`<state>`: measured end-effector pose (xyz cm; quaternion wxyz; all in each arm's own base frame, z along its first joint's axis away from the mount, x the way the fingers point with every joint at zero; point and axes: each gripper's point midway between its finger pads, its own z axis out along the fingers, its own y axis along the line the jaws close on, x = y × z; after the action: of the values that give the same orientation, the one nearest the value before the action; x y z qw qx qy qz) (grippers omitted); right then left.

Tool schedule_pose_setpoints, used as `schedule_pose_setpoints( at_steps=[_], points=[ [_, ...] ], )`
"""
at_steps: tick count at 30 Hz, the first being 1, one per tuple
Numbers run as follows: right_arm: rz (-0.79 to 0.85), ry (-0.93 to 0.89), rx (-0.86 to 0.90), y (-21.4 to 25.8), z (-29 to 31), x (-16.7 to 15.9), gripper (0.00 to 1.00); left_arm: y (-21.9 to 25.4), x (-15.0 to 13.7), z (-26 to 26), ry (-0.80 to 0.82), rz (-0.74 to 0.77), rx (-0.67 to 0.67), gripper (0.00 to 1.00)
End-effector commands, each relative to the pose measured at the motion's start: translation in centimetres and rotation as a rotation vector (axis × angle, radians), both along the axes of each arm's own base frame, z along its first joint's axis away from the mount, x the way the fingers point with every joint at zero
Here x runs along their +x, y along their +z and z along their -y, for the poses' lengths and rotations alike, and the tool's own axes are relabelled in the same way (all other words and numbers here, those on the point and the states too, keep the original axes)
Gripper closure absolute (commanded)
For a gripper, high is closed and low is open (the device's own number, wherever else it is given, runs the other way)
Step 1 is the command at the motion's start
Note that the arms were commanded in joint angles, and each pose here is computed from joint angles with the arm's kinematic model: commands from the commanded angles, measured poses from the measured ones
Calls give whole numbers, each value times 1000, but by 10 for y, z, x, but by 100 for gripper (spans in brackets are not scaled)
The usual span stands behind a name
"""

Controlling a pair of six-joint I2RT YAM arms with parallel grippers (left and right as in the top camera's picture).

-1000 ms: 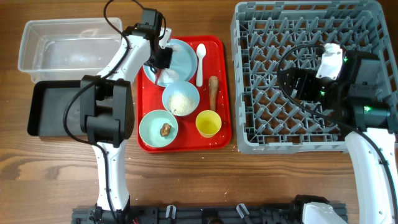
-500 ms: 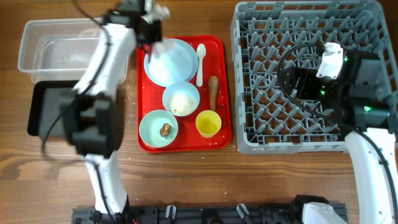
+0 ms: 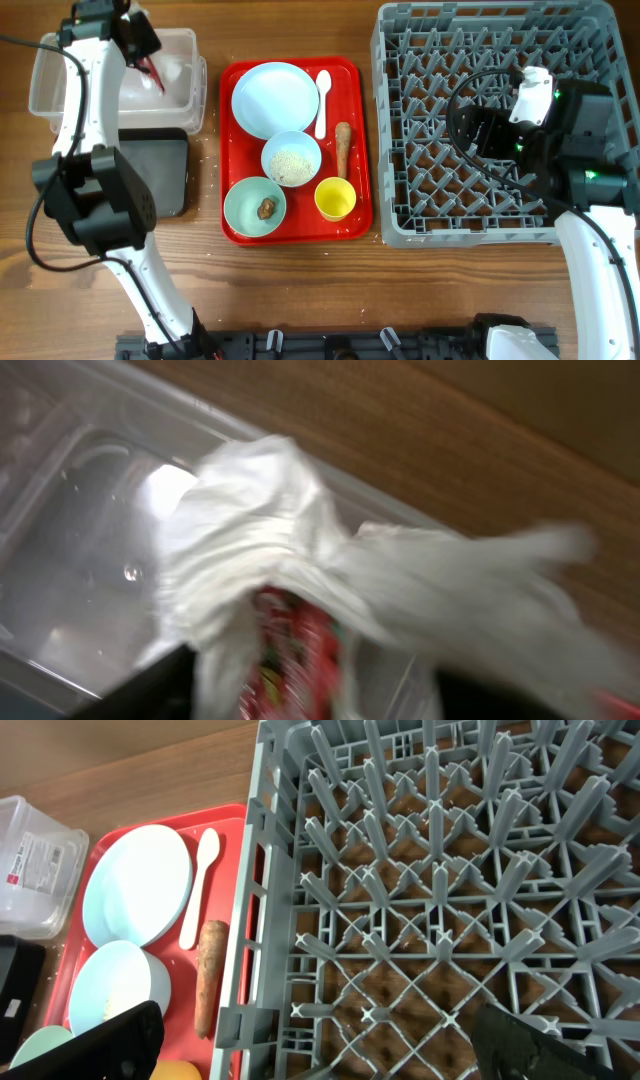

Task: Sort waste into correct bins and load items into the dishwasher rack
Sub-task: 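Grasp the wrapper and drop it into the clear plastic bin, then grasp the mint bowl with the left gripper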

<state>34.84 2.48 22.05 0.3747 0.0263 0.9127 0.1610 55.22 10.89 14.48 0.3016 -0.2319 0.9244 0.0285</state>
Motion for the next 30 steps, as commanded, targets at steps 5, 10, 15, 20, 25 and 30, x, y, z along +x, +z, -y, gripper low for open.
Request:
schedule_pose_setpoints(
  at_steps=[5,10,15,20,25,30],
  points=[
    [35,-14,-3,10,3,8,0,32,-2,7,-5,59,-4,0],
    [35,-15,-3,10,3,8,0,73,-42,49,-119,34,-167,0],
    [34,-14,-3,10,3,8,0,67,-112,99,-184,-206,-276,0],
    [33,-15,-2,10,3,8,0,51,-171,130,-220,-475,-170,0],
    [35,-15,-3,10,3,8,0,45,-218,160,-180,-651,-69,0],
    [25,-15,-2,9,3,6,0,23,-239,202,-256,-661,-42,0]
  ],
)
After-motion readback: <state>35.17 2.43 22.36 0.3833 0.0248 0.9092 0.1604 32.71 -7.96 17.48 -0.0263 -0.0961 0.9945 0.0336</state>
